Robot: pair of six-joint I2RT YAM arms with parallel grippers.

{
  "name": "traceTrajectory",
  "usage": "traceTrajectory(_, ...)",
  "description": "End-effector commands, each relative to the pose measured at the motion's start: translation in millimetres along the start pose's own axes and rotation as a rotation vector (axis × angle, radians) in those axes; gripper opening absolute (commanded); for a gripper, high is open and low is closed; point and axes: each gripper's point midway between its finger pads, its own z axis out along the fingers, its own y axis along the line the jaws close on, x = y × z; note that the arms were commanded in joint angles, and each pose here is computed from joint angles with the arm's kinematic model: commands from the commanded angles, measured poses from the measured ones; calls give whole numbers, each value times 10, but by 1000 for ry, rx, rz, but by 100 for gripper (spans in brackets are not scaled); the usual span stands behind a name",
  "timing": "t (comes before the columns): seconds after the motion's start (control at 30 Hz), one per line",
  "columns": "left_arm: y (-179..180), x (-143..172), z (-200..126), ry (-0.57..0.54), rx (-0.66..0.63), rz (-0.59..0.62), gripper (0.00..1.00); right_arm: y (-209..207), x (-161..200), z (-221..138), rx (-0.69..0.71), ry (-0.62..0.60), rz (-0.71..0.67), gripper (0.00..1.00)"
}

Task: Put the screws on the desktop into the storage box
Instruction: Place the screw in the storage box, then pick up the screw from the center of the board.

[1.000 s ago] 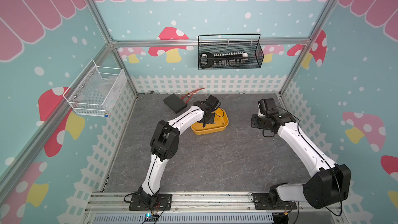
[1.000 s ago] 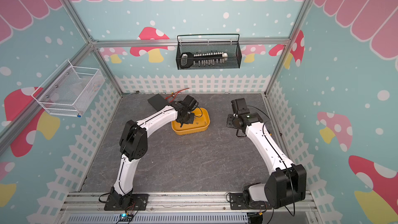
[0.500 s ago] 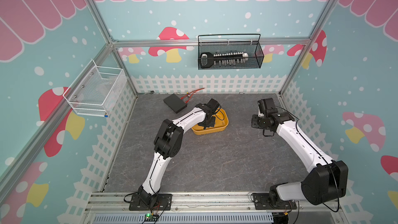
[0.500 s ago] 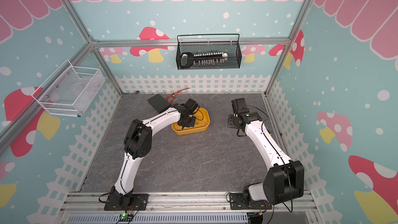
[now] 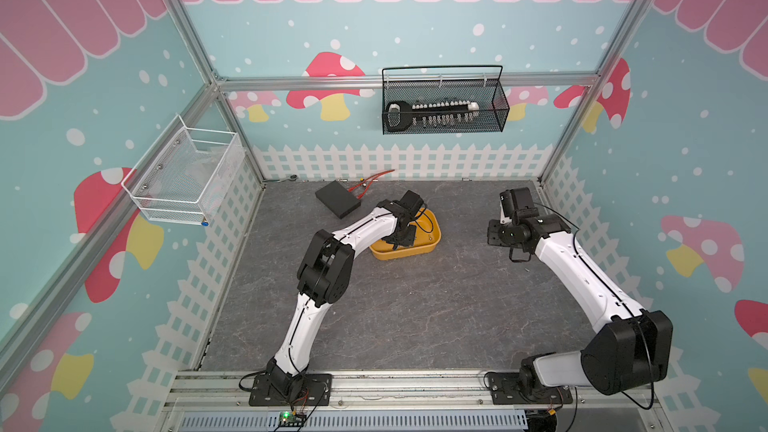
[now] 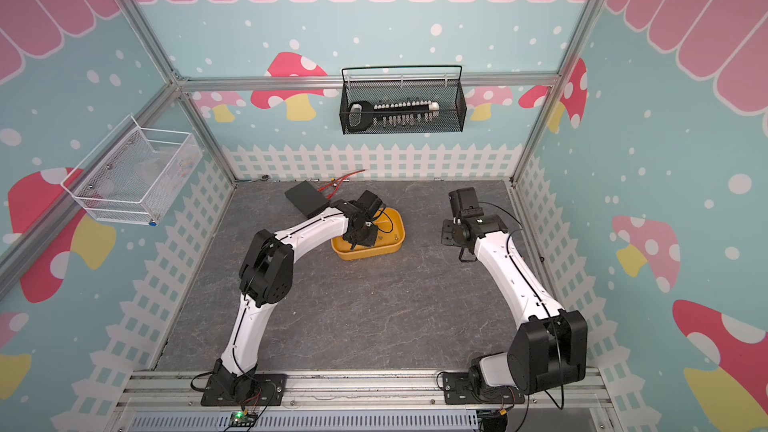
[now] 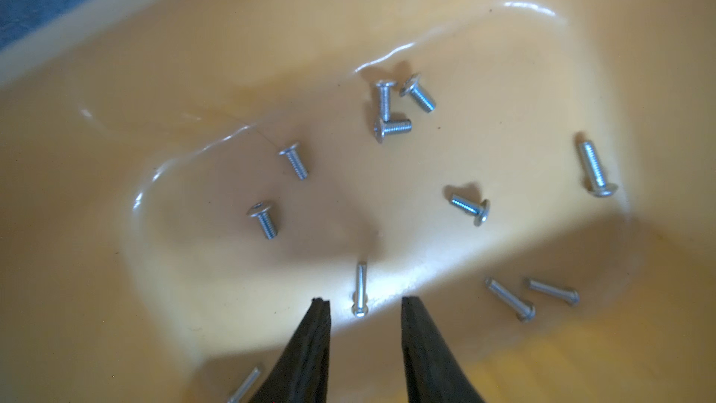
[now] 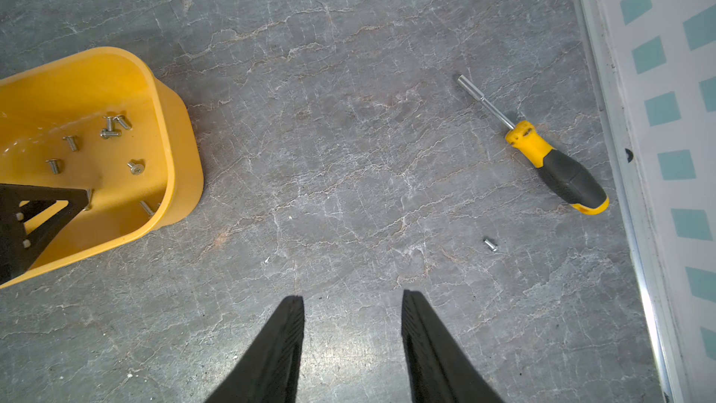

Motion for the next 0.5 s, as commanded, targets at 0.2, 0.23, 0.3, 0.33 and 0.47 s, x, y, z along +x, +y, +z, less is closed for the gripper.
traceTrajectory(0.2, 236, -389, -1400, -282, 9, -32, 36, -304, -164, -107, 90, 14, -172, 50)
traceTrajectory(0.23, 296, -349, -1515, -297, 8, -40, 37, -389, -144, -72, 113, 39, -186, 50)
traceTrajectory(0.3, 395, -220, -1664, -309, 6, -51, 37, -547, -96, 9, 148, 86, -212, 48)
traceTrajectory(0.33, 461, -146, -1729, -318, 3, -58, 37, -637, -89, 33, 166, 94, -204, 47)
traceTrajectory(0.47, 712, 206, -1785, -314, 23, -94, 38, -845, -45, 184, 175, 125, -149, 45)
